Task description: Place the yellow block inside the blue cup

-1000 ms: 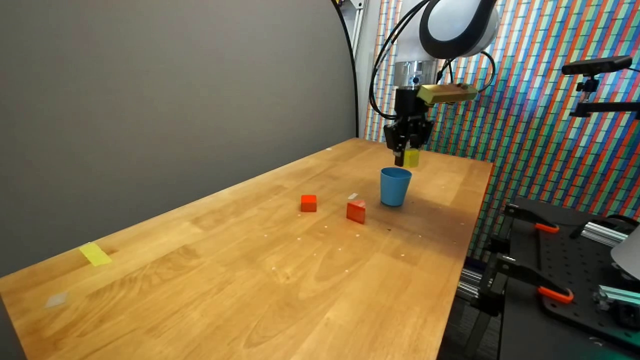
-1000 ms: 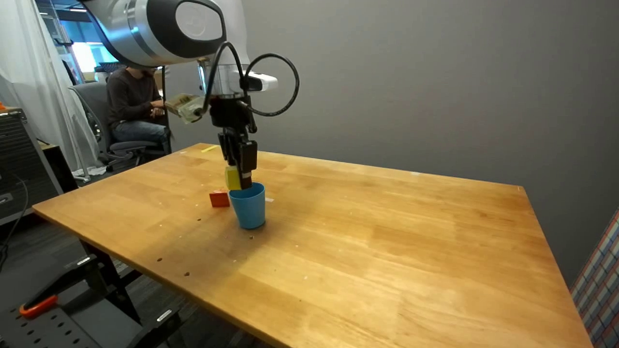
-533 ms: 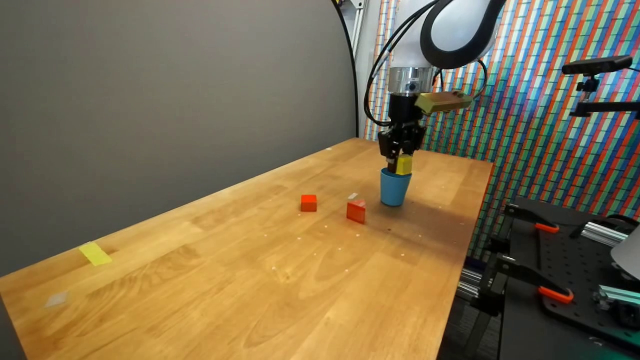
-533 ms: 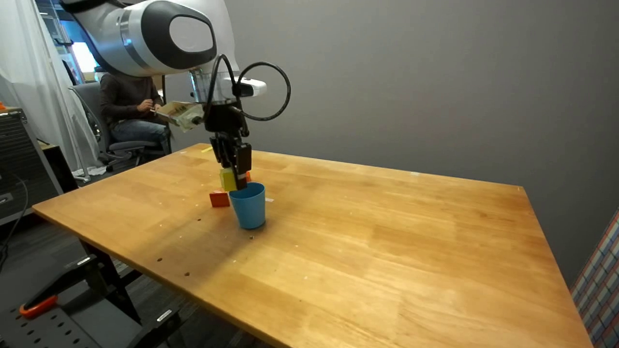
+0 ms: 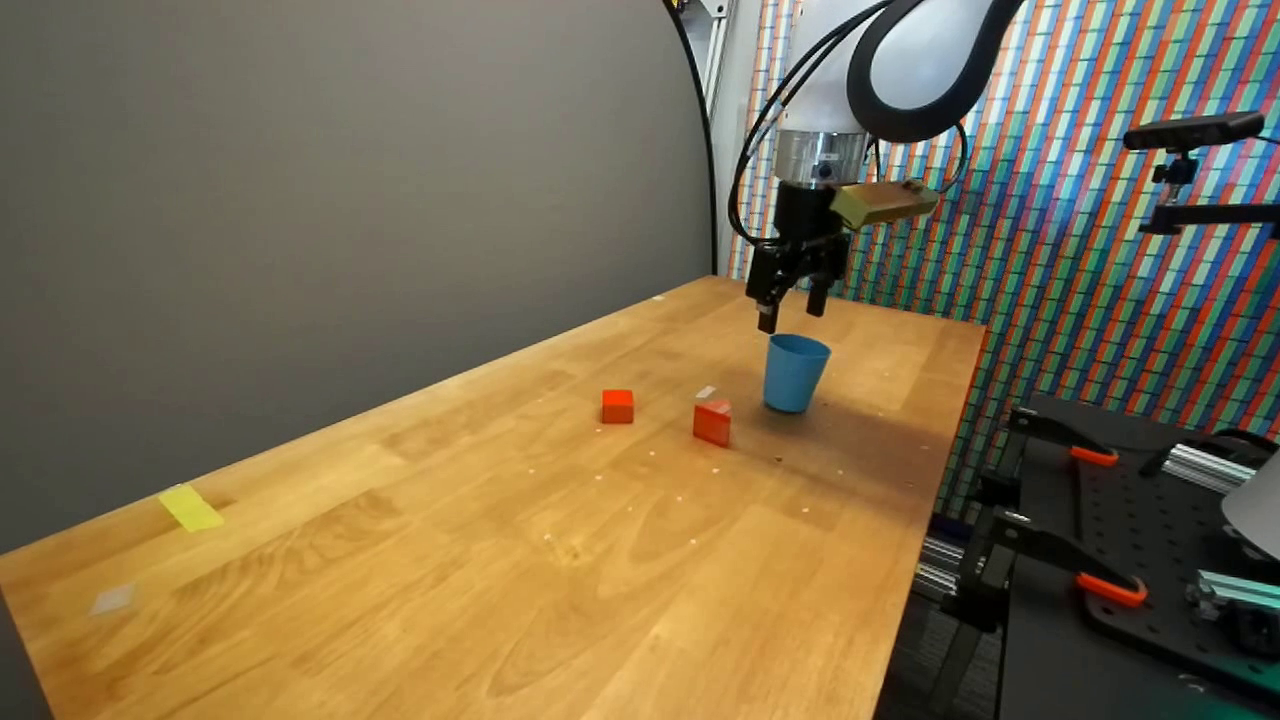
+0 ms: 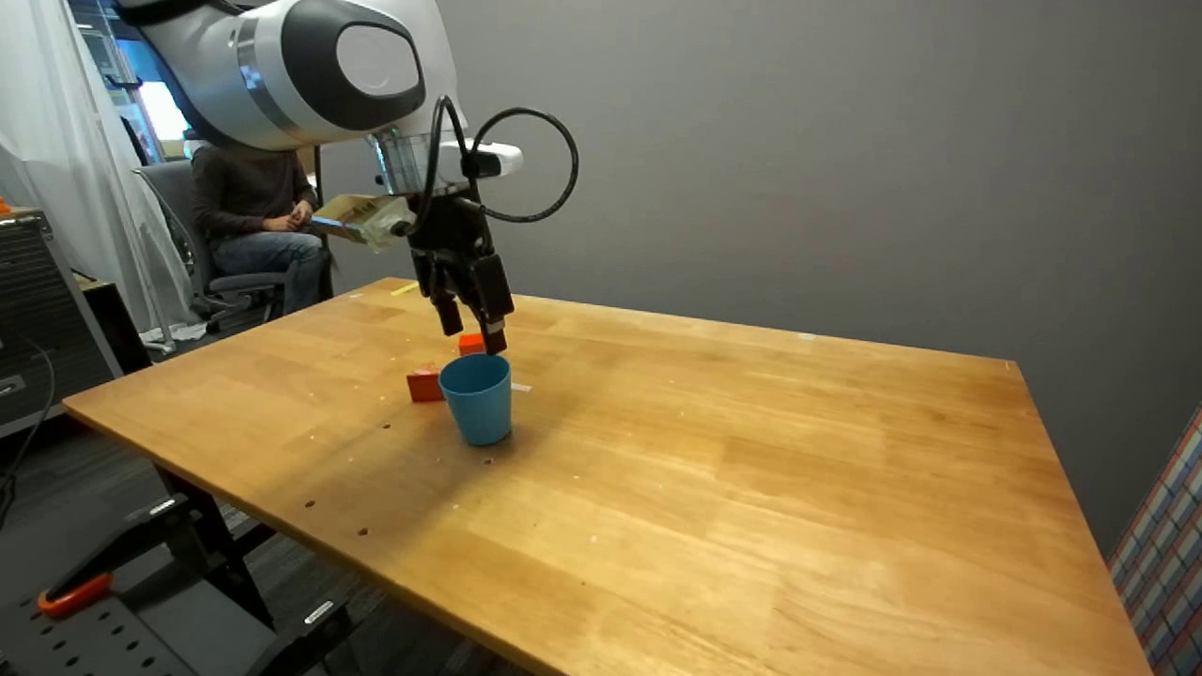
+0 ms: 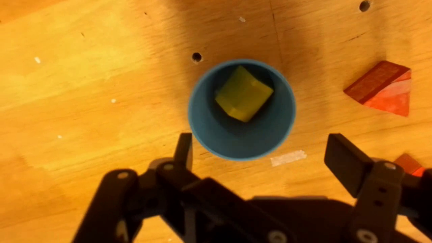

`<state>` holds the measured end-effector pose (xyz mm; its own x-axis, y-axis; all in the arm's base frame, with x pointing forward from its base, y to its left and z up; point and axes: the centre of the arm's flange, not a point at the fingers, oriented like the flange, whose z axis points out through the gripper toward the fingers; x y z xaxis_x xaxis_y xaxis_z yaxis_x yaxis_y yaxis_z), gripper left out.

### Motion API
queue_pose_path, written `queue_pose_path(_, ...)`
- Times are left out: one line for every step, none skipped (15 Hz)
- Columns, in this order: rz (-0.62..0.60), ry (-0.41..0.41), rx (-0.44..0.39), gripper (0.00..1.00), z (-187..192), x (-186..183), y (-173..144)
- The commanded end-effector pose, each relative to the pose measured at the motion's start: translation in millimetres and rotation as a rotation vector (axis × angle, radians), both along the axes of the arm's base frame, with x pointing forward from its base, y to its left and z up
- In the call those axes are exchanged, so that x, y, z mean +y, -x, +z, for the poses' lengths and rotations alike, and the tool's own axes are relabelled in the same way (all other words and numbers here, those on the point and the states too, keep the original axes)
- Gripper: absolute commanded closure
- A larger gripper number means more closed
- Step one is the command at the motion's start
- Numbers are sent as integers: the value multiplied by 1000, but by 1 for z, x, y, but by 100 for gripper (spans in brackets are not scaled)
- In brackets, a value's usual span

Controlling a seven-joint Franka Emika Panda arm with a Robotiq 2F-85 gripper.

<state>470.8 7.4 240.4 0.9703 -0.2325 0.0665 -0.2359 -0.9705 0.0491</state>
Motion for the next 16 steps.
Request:
queue_pose_path(62, 0, -25, 0, 31, -3, 11)
queue_pose_path(81, -2, -25, 0, 38, -2, 13)
queue_pose_path(105, 1, -26, 0, 47, -2, 16)
queue_pose_path(132, 5, -20, 1, 56, -1, 19)
queue_pose_path(164, 11, -16, 0, 65, 0, 23)
queue_pose_path(198, 23, -8, 0, 74, 1, 27)
queue_pose_path(225, 34, -4, 0, 83, 2, 31)
queue_pose_path(248, 46, -1, 0, 92, 3, 35)
queue_pose_path(273, 60, 4, 0, 101, 4, 39)
queue_pose_path(279, 68, 7, 0, 109, 6, 42)
queue_pose_path(294, 79, 10, 0, 118, 7, 46)
queue_pose_path(292, 81, 22, 0, 126, 9, 49)
queue_pose_path(261, 62, 24, 0, 99, 9, 31)
queue_pose_path(266, 66, 27, 0, 107, 11, 35)
queue_pose_path(269, 68, 24, 0, 113, 11, 37)
queue_pose_path(270, 69, 22, 0, 115, 12, 39)
